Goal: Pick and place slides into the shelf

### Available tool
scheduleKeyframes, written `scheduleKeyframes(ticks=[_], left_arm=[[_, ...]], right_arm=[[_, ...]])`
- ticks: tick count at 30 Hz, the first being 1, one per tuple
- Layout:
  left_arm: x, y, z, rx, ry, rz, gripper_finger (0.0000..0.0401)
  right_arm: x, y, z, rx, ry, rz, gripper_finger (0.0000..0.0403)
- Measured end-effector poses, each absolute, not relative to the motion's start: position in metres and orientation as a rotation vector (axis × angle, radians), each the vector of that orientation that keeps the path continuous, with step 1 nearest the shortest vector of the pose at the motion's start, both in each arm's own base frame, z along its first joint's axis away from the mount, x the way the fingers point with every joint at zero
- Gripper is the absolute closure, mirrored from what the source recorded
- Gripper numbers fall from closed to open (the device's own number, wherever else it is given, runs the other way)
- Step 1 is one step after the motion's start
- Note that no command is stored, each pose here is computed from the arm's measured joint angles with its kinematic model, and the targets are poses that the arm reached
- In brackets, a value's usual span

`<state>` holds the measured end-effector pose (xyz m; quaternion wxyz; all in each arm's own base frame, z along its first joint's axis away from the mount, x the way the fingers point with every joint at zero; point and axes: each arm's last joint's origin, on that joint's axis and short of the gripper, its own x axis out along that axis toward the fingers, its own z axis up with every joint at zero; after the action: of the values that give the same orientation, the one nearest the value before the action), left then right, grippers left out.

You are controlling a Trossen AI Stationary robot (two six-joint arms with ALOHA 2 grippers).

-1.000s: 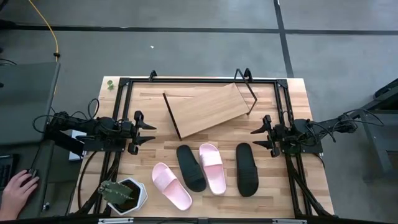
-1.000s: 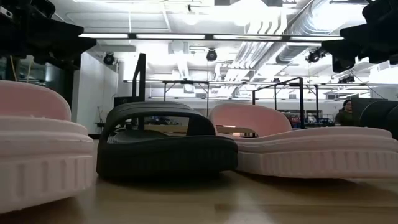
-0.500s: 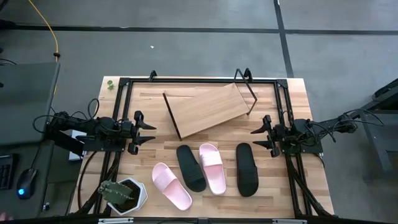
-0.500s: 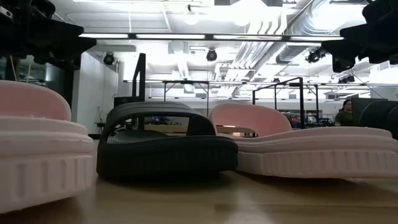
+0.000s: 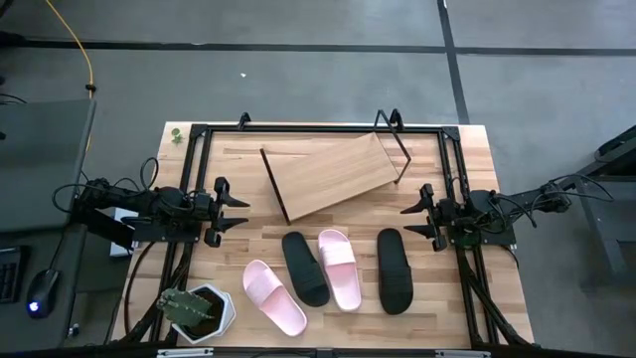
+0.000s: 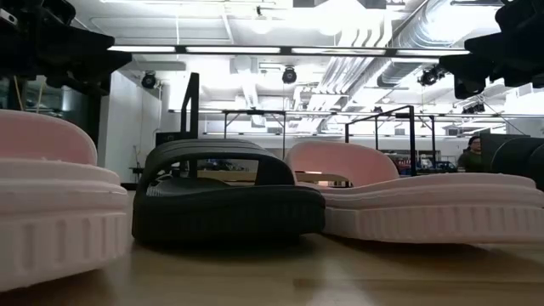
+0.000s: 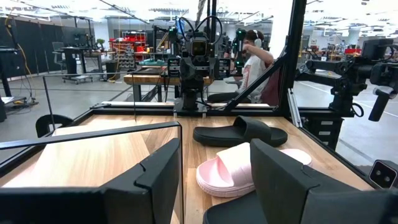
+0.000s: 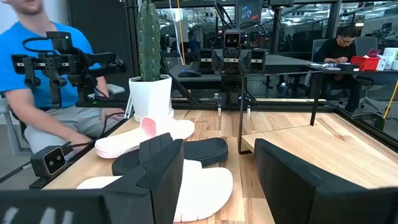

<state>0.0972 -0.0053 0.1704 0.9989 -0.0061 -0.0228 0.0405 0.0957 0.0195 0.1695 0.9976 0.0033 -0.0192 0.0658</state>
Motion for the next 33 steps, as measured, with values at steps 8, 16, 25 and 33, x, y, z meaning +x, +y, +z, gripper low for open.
scheduleKeyframes(ticks=[8,16,25,33], left_arm=[[0.0972,-0.0053,0.1704,-0.012,-0.045,0.081,0.0224],[0.0971,-0.0053,0.1706,-0.012,-0.046,0.081,0.0224],[0.0972,-0.0053,0.1704,-0.012,-0.045,0.081,0.0224],[0.0972,-0.0053,0.1705,-0.012,-0.046,0.081,0.0224]], right_arm=[[0.0957,0.0195,0.1694,0.007,-0.038,0.132,0.0215],[0.0957,0.0195,0.1694,0.007,-0.038,0.132,0.0215],[0.0957,0.0195,0.1694,0.007,-0.038,0.132,0.0215],[0.0957,0.0195,0.1694,0.007,-0.038,0.132,0.0215]])
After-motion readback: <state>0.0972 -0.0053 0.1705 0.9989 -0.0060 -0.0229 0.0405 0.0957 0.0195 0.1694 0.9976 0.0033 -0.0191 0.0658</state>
